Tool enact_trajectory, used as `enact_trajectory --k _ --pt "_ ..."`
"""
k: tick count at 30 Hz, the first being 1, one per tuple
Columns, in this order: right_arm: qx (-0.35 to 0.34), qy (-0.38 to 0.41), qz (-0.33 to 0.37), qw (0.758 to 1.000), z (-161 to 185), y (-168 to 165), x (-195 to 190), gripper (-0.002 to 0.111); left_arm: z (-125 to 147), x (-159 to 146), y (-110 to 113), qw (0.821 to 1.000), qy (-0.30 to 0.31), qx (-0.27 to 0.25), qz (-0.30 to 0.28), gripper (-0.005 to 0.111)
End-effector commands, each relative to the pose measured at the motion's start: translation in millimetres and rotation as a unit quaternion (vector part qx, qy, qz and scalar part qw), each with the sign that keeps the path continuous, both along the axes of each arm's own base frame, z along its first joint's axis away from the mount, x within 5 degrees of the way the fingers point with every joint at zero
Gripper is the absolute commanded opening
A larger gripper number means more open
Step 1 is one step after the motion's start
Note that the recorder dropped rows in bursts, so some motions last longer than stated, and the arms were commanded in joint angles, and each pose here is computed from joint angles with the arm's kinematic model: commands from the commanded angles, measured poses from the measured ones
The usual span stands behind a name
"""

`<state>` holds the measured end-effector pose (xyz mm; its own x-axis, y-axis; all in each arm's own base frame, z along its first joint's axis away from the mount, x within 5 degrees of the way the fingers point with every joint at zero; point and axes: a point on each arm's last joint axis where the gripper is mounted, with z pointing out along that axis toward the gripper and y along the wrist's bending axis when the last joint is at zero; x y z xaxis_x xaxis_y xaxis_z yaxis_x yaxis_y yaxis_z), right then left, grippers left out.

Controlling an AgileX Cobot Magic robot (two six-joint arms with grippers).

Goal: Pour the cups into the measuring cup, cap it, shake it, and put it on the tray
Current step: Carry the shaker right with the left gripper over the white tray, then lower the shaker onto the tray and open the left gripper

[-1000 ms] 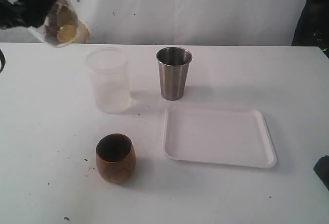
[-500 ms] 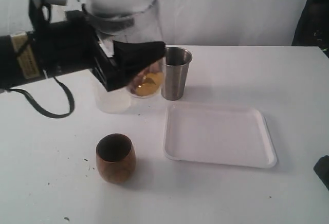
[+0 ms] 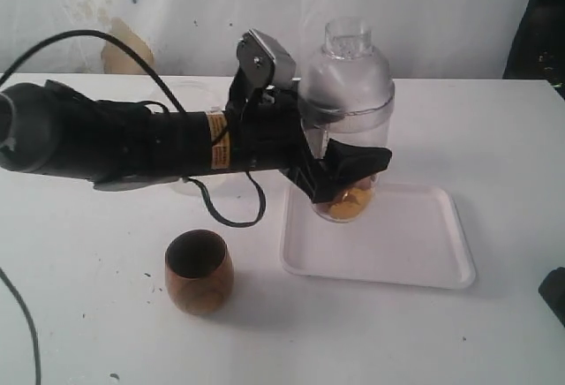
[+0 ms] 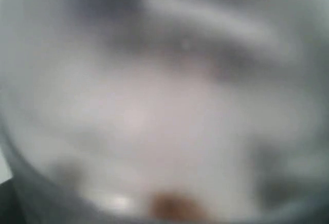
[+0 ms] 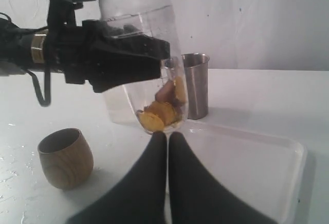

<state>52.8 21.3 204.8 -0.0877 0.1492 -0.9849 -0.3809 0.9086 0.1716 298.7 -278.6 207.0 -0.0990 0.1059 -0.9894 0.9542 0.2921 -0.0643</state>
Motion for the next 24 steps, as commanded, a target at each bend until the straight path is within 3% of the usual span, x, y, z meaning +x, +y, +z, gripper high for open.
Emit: enact_trajectory --k 1,9,16,24 --pt "-0.006 -0.003 0.001 1.000 -1.4 0.0 -0.2 0.001 -11.6 15.5 -15.1 1.000 0.003 -0.021 -0.002 0.000" --pt "-0.006 -0.003 0.001 1.000 -1.4 0.0 -0.2 0.001 -54.1 31.2 -34.7 0.999 0.018 -0.024 -0.027 0.000" --pt "-0.006 -0.003 0.001 1.000 -1.4 0.0 -0.2 0.001 -74.8 26.1 -53.2 0.997 -0.047 0.006 -0.059 0.001" --pt "-0.006 -0.003 0.001 1.000 -1.4 0.0 -0.2 0.001 -74.8 24.9 -53.8 0.997 -0.049 0.006 -0.065 0.053"
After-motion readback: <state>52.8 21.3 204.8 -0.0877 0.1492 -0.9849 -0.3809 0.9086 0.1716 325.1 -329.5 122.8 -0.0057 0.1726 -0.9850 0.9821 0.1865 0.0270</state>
